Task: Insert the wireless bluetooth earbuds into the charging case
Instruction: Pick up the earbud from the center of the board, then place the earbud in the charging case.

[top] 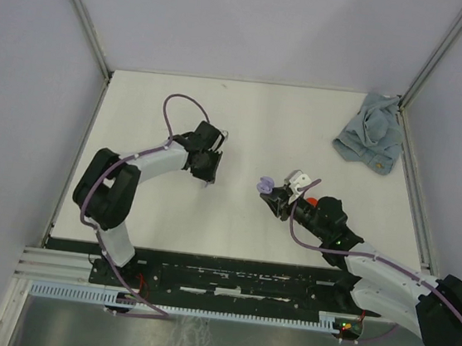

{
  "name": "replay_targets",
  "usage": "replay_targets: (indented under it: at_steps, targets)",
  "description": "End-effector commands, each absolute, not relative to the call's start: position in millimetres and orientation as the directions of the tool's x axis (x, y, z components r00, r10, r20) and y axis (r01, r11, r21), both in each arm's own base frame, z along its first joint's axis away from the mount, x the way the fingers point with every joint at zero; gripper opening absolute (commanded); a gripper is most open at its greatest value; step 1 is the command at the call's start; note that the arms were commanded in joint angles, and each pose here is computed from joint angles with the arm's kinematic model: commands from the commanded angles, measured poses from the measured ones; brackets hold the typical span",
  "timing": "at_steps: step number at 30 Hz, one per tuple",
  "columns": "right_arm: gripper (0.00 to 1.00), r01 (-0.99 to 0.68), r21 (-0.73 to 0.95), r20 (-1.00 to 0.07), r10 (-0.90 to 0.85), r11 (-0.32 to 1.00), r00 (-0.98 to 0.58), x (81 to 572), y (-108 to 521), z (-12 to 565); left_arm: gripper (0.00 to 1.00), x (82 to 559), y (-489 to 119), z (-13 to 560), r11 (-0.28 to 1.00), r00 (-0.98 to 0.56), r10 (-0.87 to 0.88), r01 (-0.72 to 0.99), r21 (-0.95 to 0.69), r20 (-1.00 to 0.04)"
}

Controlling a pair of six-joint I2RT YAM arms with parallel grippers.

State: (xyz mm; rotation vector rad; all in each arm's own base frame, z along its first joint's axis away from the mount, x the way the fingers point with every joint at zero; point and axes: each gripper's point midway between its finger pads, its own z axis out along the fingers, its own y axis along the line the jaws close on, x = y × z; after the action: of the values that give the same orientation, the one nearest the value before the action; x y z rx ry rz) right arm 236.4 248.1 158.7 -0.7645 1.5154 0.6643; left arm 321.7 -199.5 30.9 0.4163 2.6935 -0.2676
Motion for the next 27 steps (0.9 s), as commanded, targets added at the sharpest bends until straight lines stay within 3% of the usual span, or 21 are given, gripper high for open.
replay_targets:
  at_steps: [1,11,27]
  targets:
    - [0.04,-0.794,-0.035,-0.999,-0.030,0.607,0.021,239,254,181,0.14,339,-227,78,0.908,-0.802,0.096,0.314,-0.279,-0.589]
    - [0.04,-0.805,-0.008,-1.000,0.005,0.593,0.013,238,258,183,0.14,320,-255,177,0.737,-0.617,-0.173,0.436,-0.517,-0.768]
    - [0.04,-0.804,0.018,-0.998,0.062,0.595,0.024,235,257,194,0.15,258,-313,280,0.467,-0.432,-0.375,0.677,-0.570,-0.820]
